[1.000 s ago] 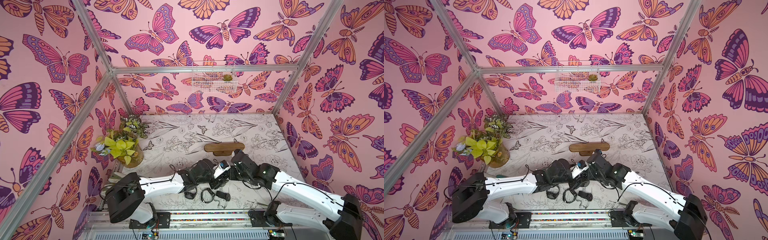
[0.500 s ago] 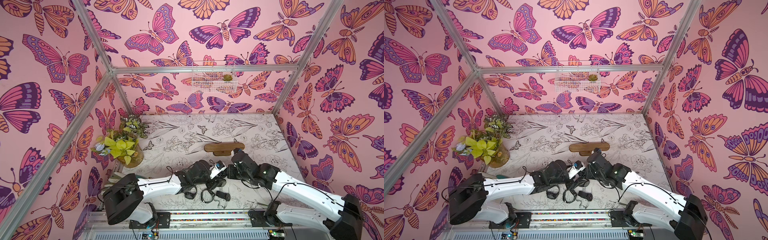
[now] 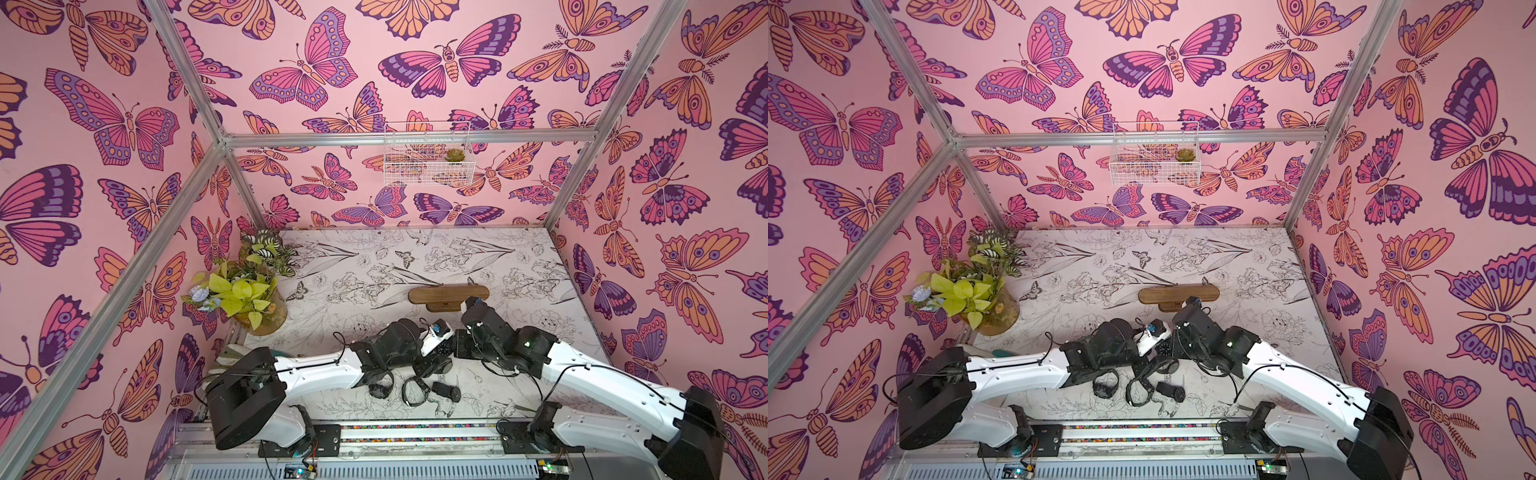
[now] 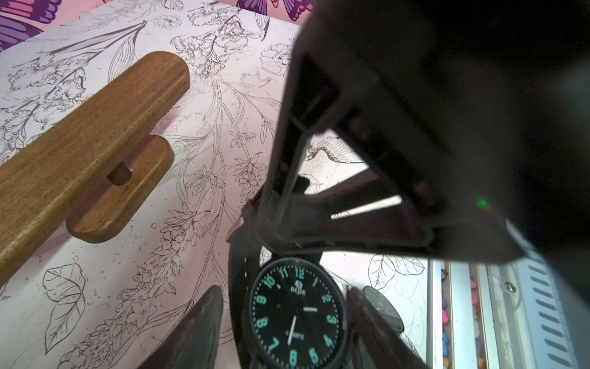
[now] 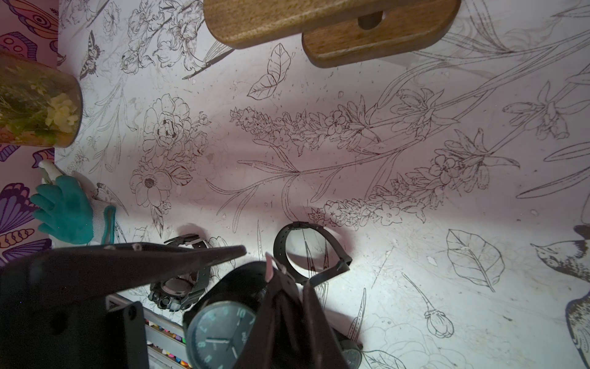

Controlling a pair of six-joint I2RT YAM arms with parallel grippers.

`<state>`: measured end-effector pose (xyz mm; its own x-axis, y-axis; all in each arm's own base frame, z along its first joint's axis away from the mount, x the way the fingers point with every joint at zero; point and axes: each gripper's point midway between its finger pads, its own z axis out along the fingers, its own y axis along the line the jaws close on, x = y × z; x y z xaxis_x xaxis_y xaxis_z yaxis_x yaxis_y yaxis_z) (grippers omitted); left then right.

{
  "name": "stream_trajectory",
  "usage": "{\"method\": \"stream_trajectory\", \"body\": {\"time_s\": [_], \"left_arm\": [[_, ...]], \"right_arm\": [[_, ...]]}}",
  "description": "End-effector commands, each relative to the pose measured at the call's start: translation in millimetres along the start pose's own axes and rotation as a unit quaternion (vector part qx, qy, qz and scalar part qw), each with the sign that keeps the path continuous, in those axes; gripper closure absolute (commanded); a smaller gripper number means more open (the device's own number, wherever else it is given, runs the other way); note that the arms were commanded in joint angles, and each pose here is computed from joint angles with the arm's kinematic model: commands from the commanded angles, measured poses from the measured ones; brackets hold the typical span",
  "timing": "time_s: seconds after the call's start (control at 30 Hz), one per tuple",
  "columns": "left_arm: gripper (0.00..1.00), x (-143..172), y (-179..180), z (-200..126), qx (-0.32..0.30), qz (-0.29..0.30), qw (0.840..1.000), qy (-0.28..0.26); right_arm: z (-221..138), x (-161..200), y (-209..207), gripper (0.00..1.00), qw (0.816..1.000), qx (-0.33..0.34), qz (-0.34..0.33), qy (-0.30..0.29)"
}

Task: Place watch on stand
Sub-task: Pick up the watch at the center of the board.

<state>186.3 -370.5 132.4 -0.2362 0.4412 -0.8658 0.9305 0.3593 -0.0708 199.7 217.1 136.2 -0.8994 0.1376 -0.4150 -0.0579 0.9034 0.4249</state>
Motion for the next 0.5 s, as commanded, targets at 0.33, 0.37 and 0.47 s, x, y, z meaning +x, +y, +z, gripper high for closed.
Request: {"method": "stream_trajectory", "body": {"time_s": [0.33, 0.37, 0.47], "left_arm": [[0.58, -3.4, -2.1, 5.0, 0.013, 0.008, 1.000, 0.003], [0.60, -3.5, -2.3, 5.2, 0.014, 0.008, 1.000, 0.003], [0.62, -5.3, -2.1, 4.9, 0.014, 0.007, 1.000, 0.001]], "right_arm": [[-1.2, 0.8, 3.7, 0.82, 1.000, -0.008, -0.004, -0.001], [-1.4, 0.5, 4.0, 0.82, 1.000, -0.008, -0.004, -0.001], [-2.0, 0.2, 4.3, 0.82, 1.000, -0.010, -0.003, -0.002]]}}
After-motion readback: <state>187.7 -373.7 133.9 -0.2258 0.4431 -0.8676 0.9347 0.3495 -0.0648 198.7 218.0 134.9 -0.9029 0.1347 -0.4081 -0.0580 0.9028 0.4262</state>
